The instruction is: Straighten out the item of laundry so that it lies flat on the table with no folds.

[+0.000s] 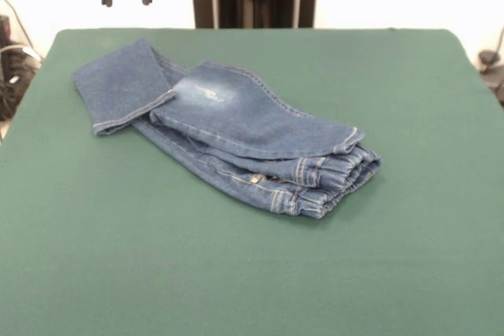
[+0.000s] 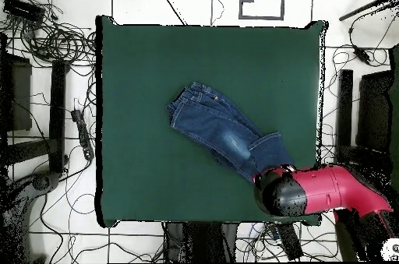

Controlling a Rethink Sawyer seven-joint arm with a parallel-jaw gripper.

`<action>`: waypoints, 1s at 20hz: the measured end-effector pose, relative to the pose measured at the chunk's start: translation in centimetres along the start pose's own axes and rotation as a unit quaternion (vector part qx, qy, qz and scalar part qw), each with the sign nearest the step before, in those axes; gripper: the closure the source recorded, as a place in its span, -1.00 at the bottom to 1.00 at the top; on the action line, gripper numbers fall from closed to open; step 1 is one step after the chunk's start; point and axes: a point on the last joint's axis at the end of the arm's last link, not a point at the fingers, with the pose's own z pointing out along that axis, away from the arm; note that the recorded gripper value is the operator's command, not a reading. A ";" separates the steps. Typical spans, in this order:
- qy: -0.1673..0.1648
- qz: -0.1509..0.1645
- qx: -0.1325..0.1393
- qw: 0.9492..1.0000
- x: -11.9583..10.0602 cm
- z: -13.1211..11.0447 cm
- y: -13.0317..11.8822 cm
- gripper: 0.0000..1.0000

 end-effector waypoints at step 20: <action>-0.050 0.020 -0.015 0.998 -2.0 -0.4 0.4 -1.00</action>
